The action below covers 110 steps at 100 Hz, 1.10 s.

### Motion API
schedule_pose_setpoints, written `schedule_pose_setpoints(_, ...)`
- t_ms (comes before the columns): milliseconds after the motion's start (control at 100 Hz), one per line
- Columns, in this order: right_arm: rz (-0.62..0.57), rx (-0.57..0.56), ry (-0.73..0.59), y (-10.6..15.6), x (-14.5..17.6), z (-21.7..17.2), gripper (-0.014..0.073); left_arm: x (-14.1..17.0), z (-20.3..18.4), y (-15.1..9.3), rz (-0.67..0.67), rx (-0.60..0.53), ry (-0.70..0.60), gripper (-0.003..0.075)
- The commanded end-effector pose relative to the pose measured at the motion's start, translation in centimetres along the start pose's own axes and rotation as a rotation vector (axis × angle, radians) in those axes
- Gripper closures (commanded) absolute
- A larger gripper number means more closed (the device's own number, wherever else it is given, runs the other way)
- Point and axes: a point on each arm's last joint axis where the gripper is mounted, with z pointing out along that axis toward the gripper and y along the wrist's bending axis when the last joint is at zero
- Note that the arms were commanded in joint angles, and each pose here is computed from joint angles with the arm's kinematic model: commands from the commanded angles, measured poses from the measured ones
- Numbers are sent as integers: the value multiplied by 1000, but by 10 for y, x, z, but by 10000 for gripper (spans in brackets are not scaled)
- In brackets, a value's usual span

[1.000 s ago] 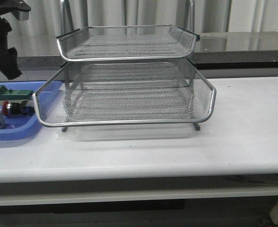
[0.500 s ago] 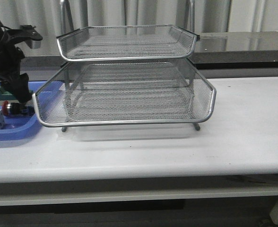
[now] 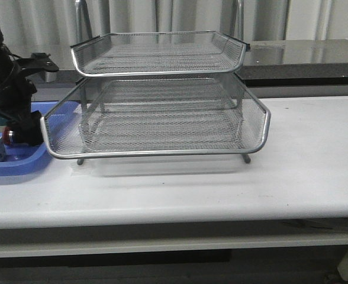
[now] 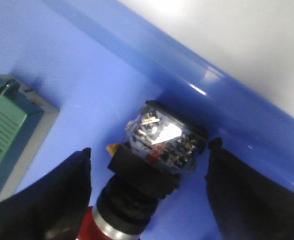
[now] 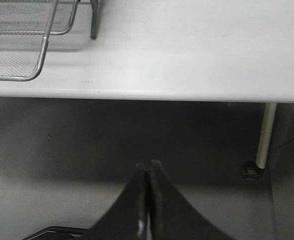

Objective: Place button on rack with both arms
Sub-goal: 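Lower the left gripper onto the red push button and grasp it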

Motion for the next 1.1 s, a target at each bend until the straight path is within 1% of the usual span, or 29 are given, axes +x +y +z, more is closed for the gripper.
schedule_pose_setpoints(0,-4,6,-84,0,-12,-6,666,-16,-33,12,-4,-90,-93,245)
schedule_pose_setpoints(350,-4,6,-82,0,-12,-6,666,-13,-21,10,-5,-71,-77,255)
schedule_pose_setpoints(400,-4,6,-81,0,-12,-6,666,-13,-21,10,-5,-71,-77,286)
schedule_pose_setpoints(450,-4,6,-81,0,-12,-6,666,-13,-21,10,-5,-71,-77,336)
schedule_pose_setpoints(570,-4,6,-81,0,-12,-6,666,-13,-21,10,-5,-71,-77,494)
schedule_pose_setpoints(640,-4,6,-81,0,-12,-6,666,-13,-21,10,-5,-68,-74,570)
schedule_pose_setpoints(740,-4,6,-81,0,-12,-6,666,-13,-23,10,-5,-67,-73,650)
schedule_pose_setpoints(880,-4,6,-81,0,-12,-6,666,-16,-33,12,-1,-70,-74,696)
schedule_pose_setpoints(970,-4,6,-81,0,-12,-6,666,-20,-47,16,2,-73,-79,703)
schedule_pose_setpoints(1090,-4,6,-81,0,-12,-6,666,-29,-74,24,5,-97,-104,709)
